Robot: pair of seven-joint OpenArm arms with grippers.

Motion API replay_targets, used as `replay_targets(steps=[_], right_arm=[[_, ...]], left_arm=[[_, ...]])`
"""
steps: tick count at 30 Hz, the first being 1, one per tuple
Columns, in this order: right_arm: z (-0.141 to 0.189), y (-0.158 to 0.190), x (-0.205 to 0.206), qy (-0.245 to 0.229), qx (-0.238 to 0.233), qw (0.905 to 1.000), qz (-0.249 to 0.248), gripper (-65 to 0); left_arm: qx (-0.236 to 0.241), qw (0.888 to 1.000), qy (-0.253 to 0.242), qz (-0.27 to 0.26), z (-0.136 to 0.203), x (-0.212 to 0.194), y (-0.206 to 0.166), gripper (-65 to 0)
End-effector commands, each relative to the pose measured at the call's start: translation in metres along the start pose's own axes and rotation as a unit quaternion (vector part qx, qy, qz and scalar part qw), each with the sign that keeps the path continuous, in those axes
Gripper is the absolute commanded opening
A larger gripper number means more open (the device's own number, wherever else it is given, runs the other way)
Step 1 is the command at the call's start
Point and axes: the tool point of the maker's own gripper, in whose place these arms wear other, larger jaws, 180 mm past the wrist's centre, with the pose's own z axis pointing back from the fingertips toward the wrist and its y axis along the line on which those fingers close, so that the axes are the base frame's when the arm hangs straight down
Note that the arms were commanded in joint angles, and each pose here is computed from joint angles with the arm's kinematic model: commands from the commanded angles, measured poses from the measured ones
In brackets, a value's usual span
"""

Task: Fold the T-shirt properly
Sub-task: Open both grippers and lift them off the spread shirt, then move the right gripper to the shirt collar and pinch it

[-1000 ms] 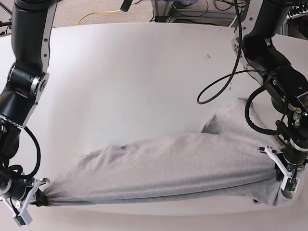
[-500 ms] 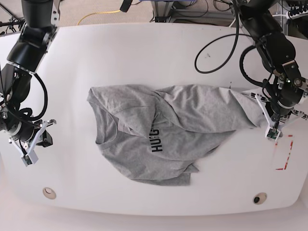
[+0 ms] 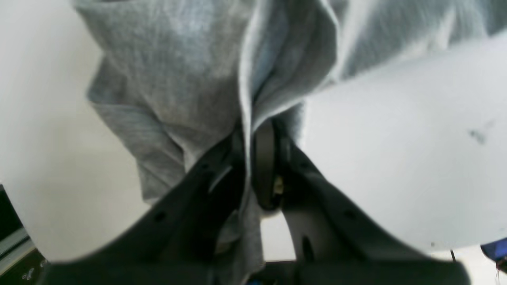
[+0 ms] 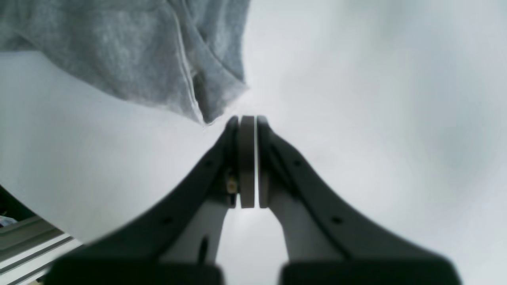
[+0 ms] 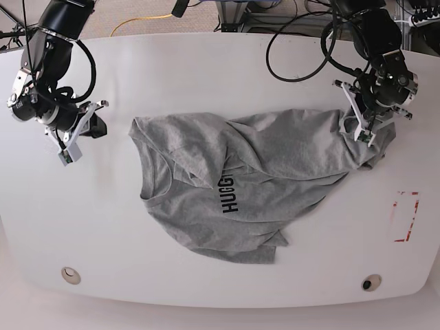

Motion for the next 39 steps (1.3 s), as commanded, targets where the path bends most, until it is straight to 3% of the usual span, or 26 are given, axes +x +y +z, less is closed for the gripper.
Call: replay_targets(steps=[1, 5, 7, 14, 17, 24, 32, 39], right_arm=[[0.007, 0.001, 0.020, -0.032, -0.005, 0.9993, 0.016, -63.7], [0.008, 0.015, 0.006, -0.023, 0.001, 0.9996, 0.019, -60.6], [0.007, 0.022, 0.007, -0.029, 0.006, 0.9993, 0.022, -55.5], [0.004, 0.050, 0.025, -0.065, 0.022, 0.9971, 0.032, -20.9], [-0.004, 0.065, 0.030, -0.066, 0.042, 0.9961, 0.041, -11.6], [-0.027, 0.127, 0.067, -0.102, 0.124, 0.9803, 0.116, -17.1], [-0.068, 0.145, 0.090, -0.072, 0.077, 0.9746, 0.198, -19.7], [-0.105, 0.163, 0.096, -0.047, 0.087, 0.9643, 0.246, -19.7]], left_arm=[[0.017, 1.000, -0.009, -0.005, 0.006, 0.004, 0.010, -64.6], [0.013, 1.000, 0.025, -0.012, 0.005, -0.024, 0.006, -64.6], [0.013, 0.999, 0.038, -0.008, 0.006, -0.037, 0.006, -64.6], [0.008, 1.000, 0.023, 0.000, 0.006, -0.053, 0.002, -64.6], [0.014, 1.000, 0.021, 0.007, 0.008, -0.056, 0.006, -64.6], [0.021, 0.999, 0.022, 0.012, 0.009, -0.058, 0.013, -64.6], [0.026, 1.000, 0.013, 0.011, 0.008, -0.050, 0.019, -64.6], [0.028, 1.000, 0.007, -0.002, 0.009, -0.042, 0.021, -64.6]])
